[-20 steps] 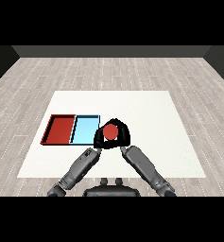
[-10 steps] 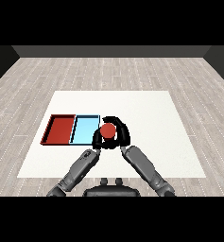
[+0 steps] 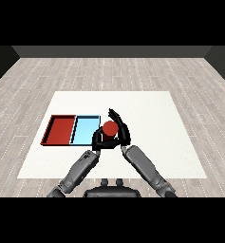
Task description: Pick the red can and put it in the red box
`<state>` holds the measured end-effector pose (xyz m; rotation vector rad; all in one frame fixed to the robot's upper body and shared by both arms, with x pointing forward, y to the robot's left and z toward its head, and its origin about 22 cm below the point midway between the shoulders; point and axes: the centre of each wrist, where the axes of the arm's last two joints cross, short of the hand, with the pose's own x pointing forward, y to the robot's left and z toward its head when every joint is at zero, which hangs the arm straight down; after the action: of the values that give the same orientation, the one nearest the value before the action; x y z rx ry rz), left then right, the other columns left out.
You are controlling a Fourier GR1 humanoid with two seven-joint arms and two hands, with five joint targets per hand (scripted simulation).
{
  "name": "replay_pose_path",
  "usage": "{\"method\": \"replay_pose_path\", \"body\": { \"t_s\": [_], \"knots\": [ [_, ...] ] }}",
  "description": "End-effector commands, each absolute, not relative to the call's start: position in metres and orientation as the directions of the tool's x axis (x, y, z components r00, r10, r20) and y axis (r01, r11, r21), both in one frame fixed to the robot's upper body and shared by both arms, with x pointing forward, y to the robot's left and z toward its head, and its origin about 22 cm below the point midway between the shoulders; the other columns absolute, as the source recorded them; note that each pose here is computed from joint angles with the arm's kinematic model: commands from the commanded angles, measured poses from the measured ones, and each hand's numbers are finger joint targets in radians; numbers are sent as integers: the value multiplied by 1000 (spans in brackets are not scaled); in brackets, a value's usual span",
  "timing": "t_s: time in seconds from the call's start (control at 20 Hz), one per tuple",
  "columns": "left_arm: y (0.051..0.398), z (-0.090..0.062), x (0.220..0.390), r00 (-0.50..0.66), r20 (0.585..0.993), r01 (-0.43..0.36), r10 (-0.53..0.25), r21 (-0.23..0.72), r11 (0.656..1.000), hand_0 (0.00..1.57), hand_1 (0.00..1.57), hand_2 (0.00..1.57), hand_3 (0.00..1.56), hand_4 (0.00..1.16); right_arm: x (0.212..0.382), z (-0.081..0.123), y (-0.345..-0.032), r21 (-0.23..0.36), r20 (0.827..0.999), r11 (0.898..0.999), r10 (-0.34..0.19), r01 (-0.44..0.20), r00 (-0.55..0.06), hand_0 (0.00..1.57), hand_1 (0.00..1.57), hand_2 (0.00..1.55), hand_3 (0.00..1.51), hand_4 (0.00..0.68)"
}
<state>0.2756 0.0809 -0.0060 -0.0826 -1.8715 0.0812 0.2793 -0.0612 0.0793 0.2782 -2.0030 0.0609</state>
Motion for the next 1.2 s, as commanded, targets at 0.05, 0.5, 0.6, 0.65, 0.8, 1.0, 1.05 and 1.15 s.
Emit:
{"method": "replay_pose_path", "body": {
  "t_s": [0.05,0.5,0.6,0.65,0.8,1.0,1.05,1.15],
  "knots": [
    [84,5,284,-345,934,15,92,-93,996,1571,1571,1571,1485,1132,276,58,-65,83,903,976,-159,-202,-399,0,0,0,0,0],
    [85,1,286,-324,943,-36,77,-93,995,1571,1571,1568,1453,1132,258,88,-97,147,892,967,-221,-209,-395,0,0,0,0,0],
    [91,4,283,-325,943,-34,68,-83,996,1571,1571,1559,1460,1134,253,85,-123,144,873,970,-217,-195,-437,0,0,0,0,0],
    [93,18,292,-324,944,-35,61,-77,996,1571,1571,1558,1467,1132,254,97,-136,162,864,970,-229,-182,-448,0,0,0,0,0],
    [109,-3,290,-346,938,-62,34,-60,996,1571,1571,1568,1472,1126,254,91,-160,195,864,962,-261,-192,-431,0,0,0,0,0],
    [130,20,306,-356,935,-120,9,-56,991,1571,1571,1571,1484,1139,232,88,-175,194,866,972,-234,-135,-441,0,0,0,0,0],
    [166,39,319,-374,927,-143,-17,-40,989,1571,1571,1571,1480,1133,239,89,-199,181,859,975,-219,-127,-462,0,0,0,0,0],
    [169,48,317,-359,930,-180,-80,15,984,1571,1571,1571,1487,1125,226,86,-210,164,872,980,-199,-115,-448,0,0,0,0,0]
  ]
}}
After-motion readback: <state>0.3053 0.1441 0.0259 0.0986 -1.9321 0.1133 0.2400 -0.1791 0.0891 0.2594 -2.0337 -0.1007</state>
